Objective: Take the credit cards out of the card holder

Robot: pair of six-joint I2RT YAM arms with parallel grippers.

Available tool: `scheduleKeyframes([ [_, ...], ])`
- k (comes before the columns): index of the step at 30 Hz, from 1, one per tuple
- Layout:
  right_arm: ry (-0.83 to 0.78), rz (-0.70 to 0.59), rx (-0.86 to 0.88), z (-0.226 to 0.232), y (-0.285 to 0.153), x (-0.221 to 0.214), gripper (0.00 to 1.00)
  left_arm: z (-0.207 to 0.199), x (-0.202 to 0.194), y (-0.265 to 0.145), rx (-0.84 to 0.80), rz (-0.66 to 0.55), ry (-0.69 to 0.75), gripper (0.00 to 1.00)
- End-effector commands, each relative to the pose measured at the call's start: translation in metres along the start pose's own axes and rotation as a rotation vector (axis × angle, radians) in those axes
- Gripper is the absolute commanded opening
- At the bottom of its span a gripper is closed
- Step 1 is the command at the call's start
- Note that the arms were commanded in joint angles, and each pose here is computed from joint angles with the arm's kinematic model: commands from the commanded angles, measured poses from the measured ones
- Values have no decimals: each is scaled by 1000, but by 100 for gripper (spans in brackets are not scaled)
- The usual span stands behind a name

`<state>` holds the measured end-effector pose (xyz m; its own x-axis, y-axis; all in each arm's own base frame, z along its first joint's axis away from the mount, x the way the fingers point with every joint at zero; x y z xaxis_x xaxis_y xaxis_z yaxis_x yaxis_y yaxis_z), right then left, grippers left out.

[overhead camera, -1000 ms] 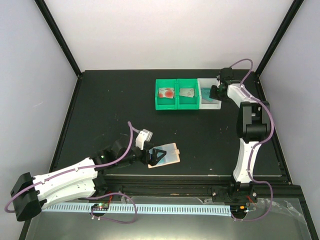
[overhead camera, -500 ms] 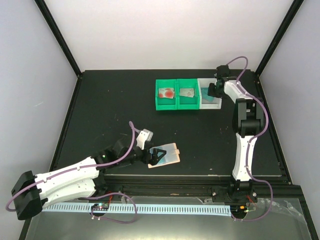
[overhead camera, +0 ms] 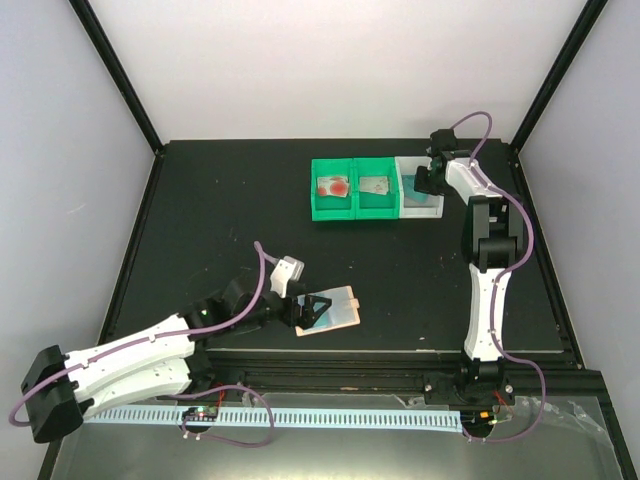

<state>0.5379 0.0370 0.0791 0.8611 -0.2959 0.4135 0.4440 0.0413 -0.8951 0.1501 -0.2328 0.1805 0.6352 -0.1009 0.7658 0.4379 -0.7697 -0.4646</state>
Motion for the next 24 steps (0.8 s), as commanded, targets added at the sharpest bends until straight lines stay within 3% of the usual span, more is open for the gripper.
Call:
scheduleKeyframes([
  [1, -11, -41, -16, -1, -3, 10, 1, -3, 13, -8, 2, -44, -5, 99],
  [13, -33, 2, 12, 2, 3, 2, 4, 2, 0, -16, -18, -66, -69, 99],
  [24, -39, 18, 20, 4, 7, 3, 4, -1, 11, -21, -3, -87, -56, 99],
])
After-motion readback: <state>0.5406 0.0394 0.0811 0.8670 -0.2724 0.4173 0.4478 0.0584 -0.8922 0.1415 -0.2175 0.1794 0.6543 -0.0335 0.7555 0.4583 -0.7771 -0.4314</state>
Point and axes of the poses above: each gripper's point midway between its finger pads, its own y axis out along the fingers, its own z axis along the line the jaws close on, x = y × z, the point moved 4 cm from there along -y, back along the fingers, and after that the axes turned 7 degrees about y, right-handed, at the moved point
